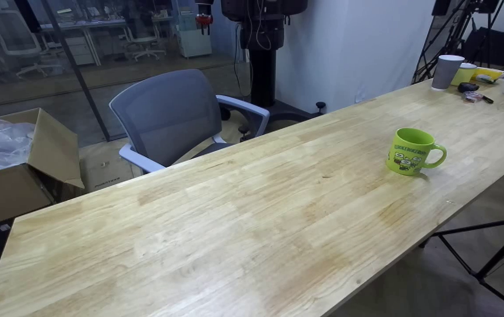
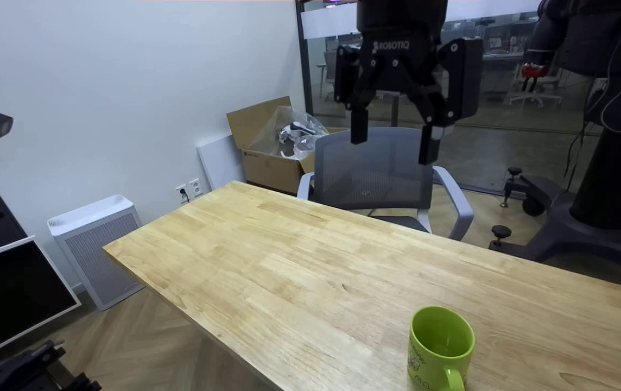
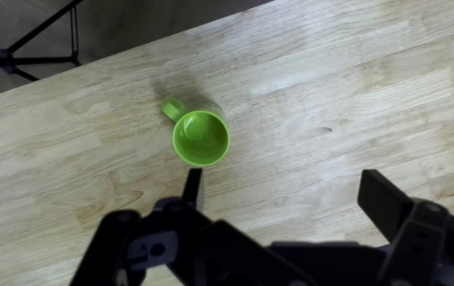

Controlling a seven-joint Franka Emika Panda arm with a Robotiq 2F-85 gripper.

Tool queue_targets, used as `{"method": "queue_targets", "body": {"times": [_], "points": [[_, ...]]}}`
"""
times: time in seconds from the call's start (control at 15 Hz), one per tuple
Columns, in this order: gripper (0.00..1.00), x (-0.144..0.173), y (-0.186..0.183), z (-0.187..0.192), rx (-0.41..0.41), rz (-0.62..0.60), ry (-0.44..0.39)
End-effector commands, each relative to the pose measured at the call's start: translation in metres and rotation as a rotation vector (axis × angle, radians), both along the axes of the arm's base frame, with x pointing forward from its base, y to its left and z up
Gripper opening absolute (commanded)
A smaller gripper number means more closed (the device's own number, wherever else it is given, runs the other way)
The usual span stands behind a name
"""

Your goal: Pick up the cup and move it to the right twice.

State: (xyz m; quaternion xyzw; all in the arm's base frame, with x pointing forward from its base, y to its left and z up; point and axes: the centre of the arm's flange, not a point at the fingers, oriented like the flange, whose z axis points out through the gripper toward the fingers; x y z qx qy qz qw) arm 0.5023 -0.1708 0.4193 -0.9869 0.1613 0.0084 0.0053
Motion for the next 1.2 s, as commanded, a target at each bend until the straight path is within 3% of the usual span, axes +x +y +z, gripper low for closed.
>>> {"method": "queue_targets", "body": {"times": [0.0,0.8,1.13], "points": [[1.0,0.001,-0.004,-0.018,-0.005,-0.005,0.019],[1.0,-0.009,-0.027,-0.106,-0.052,0.0,0.103],[1.0,-0.01,-0.033,-0.134,-0.057,0.012,0.066]]}}
